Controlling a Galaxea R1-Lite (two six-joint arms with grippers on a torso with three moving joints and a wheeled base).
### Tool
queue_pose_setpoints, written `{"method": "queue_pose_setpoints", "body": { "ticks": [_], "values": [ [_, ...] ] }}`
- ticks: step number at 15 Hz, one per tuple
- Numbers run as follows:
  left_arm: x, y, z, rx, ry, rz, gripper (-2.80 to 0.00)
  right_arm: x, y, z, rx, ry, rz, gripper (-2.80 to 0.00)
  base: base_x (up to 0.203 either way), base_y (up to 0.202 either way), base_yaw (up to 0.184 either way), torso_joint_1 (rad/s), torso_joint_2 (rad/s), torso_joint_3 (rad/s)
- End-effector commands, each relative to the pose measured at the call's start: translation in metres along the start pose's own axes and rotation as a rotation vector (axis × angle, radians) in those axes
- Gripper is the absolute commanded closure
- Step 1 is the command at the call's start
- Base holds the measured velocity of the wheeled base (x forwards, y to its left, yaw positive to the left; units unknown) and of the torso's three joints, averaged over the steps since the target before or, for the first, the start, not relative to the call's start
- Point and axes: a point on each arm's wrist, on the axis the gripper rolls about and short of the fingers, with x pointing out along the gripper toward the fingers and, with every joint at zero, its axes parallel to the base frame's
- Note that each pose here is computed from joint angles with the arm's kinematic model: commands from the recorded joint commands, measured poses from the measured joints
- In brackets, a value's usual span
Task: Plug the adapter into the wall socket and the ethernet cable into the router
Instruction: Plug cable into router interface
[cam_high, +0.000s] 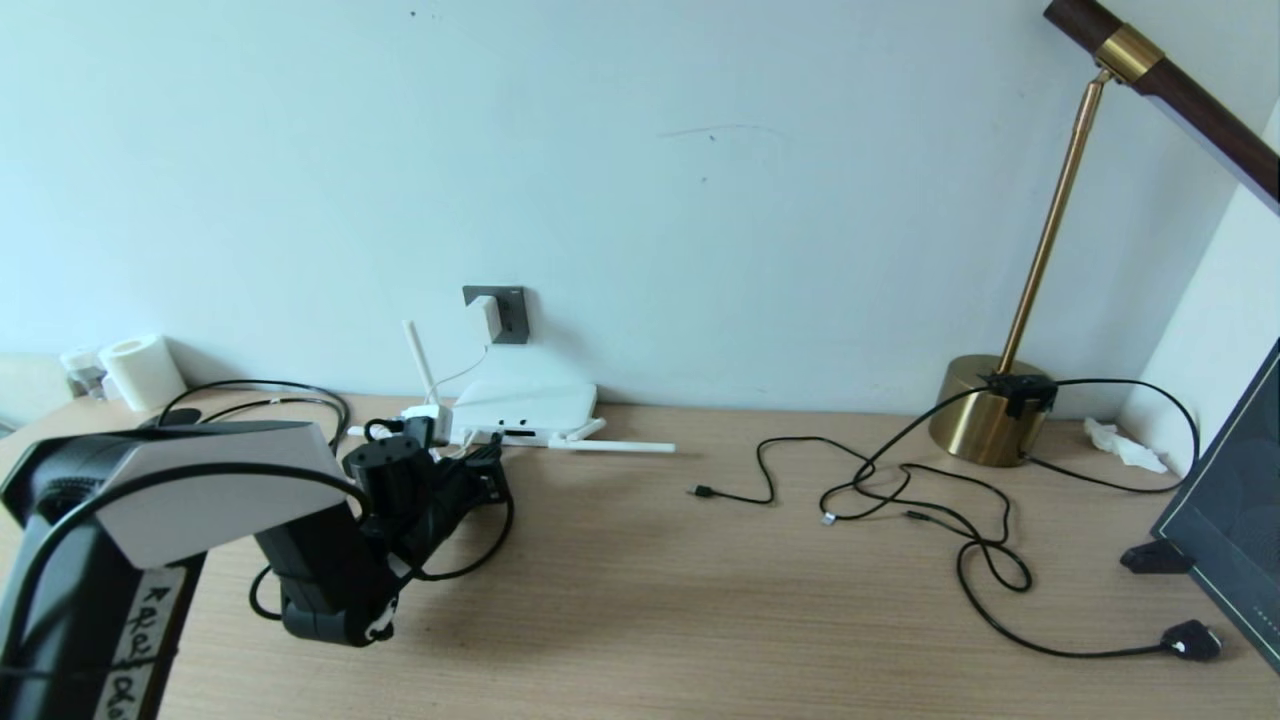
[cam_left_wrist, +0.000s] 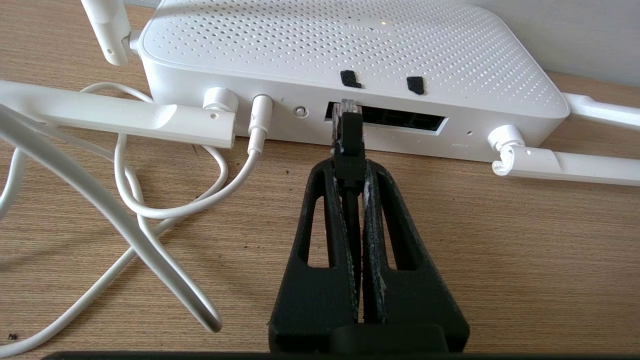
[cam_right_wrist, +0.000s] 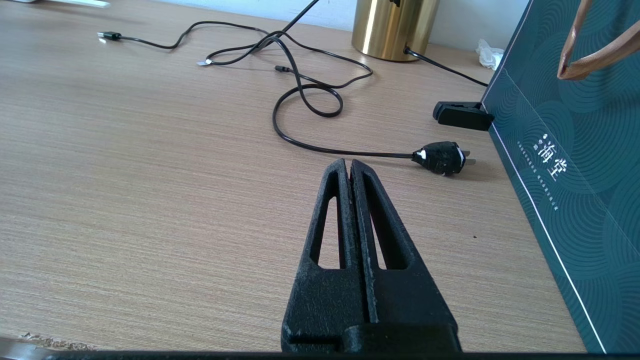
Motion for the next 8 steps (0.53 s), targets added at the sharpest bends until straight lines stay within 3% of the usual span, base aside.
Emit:
{"method": "queue_pose_setpoints", "body": {
  "ticks": [1, 8],
  "values": [
    [0.0007, 0.0002, 0.0001, -0.001, -0.007, 0.0, 0.0, 0.0001, 0.0, 0.0002, -0.001, 0.001, 0.001, 0.0, 0.0, 0.0, 0.0, 0.0, 0.0, 0.0],
    [0.0039, 0.0008, -0.0005, -0.001, -0.006, 0.003, 0.0, 0.0001, 0.0, -0.0001, -0.001, 0.002, 0.001, 0.0, 0.0, 0.0, 0.0, 0.0, 0.0, 0.0]
  ]
}}
